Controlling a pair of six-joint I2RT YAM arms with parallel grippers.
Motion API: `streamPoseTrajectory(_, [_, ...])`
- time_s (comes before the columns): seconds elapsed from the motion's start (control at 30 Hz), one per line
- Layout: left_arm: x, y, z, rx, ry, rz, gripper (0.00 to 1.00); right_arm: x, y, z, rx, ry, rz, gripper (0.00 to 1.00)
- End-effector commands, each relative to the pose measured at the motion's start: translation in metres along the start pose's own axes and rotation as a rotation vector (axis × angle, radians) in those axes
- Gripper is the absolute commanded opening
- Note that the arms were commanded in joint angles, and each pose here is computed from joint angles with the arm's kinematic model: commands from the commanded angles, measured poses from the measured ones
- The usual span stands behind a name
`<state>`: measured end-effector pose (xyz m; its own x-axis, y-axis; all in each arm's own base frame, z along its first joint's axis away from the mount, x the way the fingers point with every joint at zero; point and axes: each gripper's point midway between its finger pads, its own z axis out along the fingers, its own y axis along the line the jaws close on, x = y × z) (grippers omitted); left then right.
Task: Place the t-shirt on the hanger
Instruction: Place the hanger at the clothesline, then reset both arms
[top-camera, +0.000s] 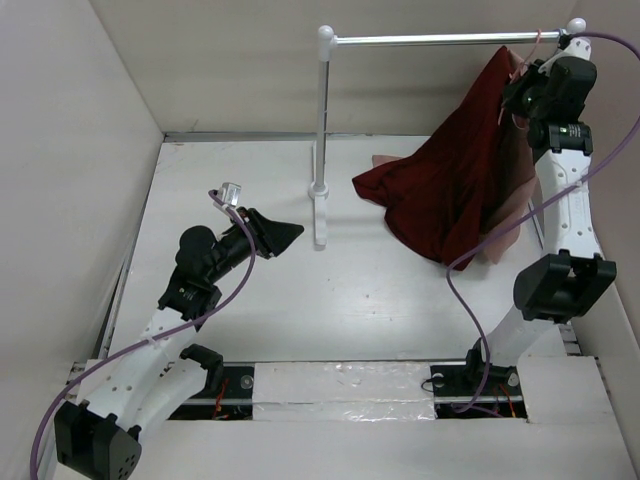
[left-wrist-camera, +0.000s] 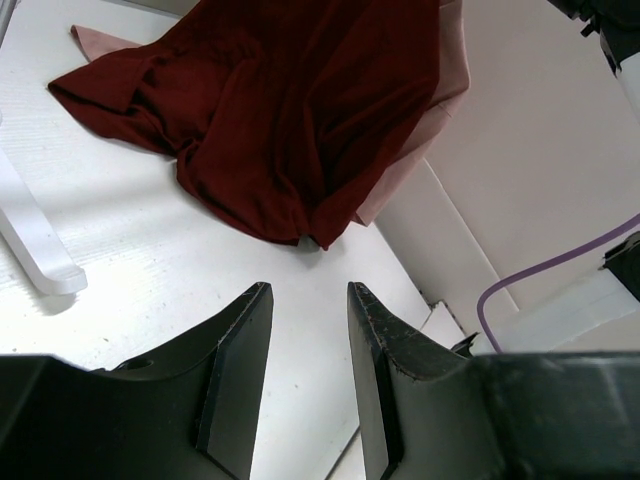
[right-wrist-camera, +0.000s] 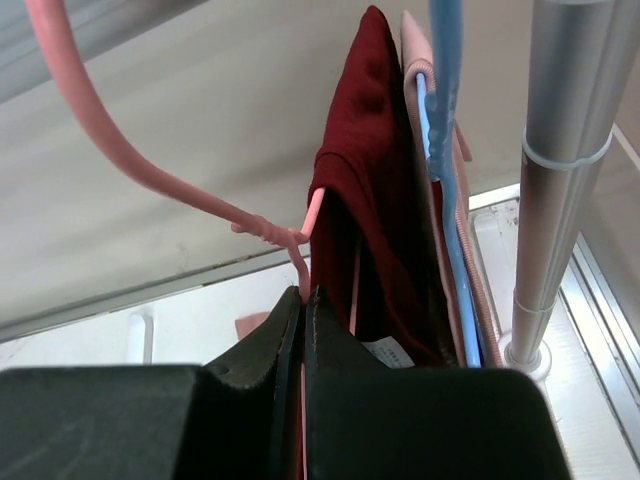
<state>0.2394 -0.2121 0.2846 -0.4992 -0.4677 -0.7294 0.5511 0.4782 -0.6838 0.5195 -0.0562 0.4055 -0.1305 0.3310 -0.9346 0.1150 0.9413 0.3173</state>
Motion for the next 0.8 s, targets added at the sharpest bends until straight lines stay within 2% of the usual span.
streamPoseTrajectory(0.0, [-0.003, -0.007, 0.001, 0.043, -0.015, 0.018, 0.32, -0.016, 0.006, -0.015, -0.029, -0.056, 0.016, 0.0])
streamPoseTrajectory(0.03, [-0.003, -0.006, 0.002, 0.039, -0.015, 0.015, 0.33, -0.017, 0.005, -0.016, -0.026, -0.06, 0.019, 0.0])
streamPoseTrajectory(0.07, [-0.003, -0.006, 0.002, 0.039, -0.015, 0.016, 0.33, -0.014, 0.005, -0.017, -0.024, -0.058, 0.029, 0.1])
streamPoseTrajectory(0.1, [-0.002, -0.006, 0.002, 0.039, -0.013, 0.016, 0.33, -0.017, 0.005, -0.021, -0.023, -0.069, 0.035, 0.34])
streamPoseTrajectory(0.17, [-0.003, -0.005, 0.002, 0.034, -0.014, 0.014, 0.33, -0.03, 0.011, -0.034, -0.037, -0.123, 0.056, 0.54])
streamPoseTrajectory(0.2, [-0.004, -0.006, 0.002, 0.033, -0.015, 0.014, 0.33, -0.039, 0.013, -0.041, -0.037, -0.149, 0.062, 0.72])
streamPoseTrajectory(0.27, [-0.005, -0.006, 0.001, 0.024, -0.018, 0.018, 0.33, -0.059, 0.021, -0.063, -0.046, -0.203, 0.076, 0.83])
streamPoseTrajectory(0.33, [-0.01, -0.012, -0.001, 0.039, -0.027, 0.028, 0.34, -0.076, 0.023, -0.082, -0.034, -0.257, 0.082, 0.86])
streamPoseTrajectory(0.37, [-0.011, -0.014, -0.001, 0.041, -0.029, 0.03, 0.35, -0.092, 0.033, -0.106, -0.051, -0.312, 0.074, 0.99])
streamPoseTrajectory(0.4, [-0.015, -0.018, -0.002, 0.05, -0.038, 0.038, 0.37, -0.09, 0.029, -0.112, -0.037, -0.326, 0.074, 1.0])
streamPoseTrajectory(0.43, [-0.018, -0.022, -0.004, 0.061, -0.046, 0.044, 0.39, -0.106, 0.042, -0.142, -0.072, -0.396, 0.073, 1.0])
streamPoseTrajectory(0.47, [-0.018, -0.022, -0.004, 0.059, -0.046, 0.044, 0.4, -0.099, 0.04, -0.137, -0.069, -0.385, 0.081, 1.0])
streamPoseTrajectory(0.5, [-0.022, -0.026, -0.005, 0.065, -0.054, 0.046, 0.41, -0.109, 0.055, -0.169, -0.128, -0.431, 0.086, 1.0])
streamPoseTrajectory(0.53, [-0.025, -0.027, -0.005, 0.058, -0.063, 0.048, 0.43, -0.101, 0.058, -0.176, -0.165, -0.436, 0.096, 1.0])
streamPoseTrajectory(0.57, [-0.028, -0.029, -0.006, 0.054, -0.067, 0.054, 0.45, -0.098, 0.069, -0.19, -0.229, -0.446, 0.124, 1.0])
streamPoseTrajectory(0.6, [-0.032, -0.031, -0.007, 0.051, -0.076, 0.062, 0.47, -0.102, 0.092, -0.23, -0.36, -0.484, 0.111, 1.0])
streamPoseTrajectory(0.7, [-0.048, -0.042, -0.013, 0.039, -0.11, 0.095, 0.53, -0.07, 0.127, -0.273, -0.621, -0.473, 0.138, 1.0])
streamPoseTrajectory(0.73, [-0.055, -0.044, -0.016, 0.025, -0.132, 0.11, 0.55, -0.074, 0.138, -0.313, -0.7, -0.542, 0.118, 1.0])
streamPoseTrajectory(0.77, [-0.057, -0.045, -0.019, 0.005, -0.131, 0.116, 0.57, -0.052, 0.14, -0.315, -0.746, -0.491, 0.149, 1.0])
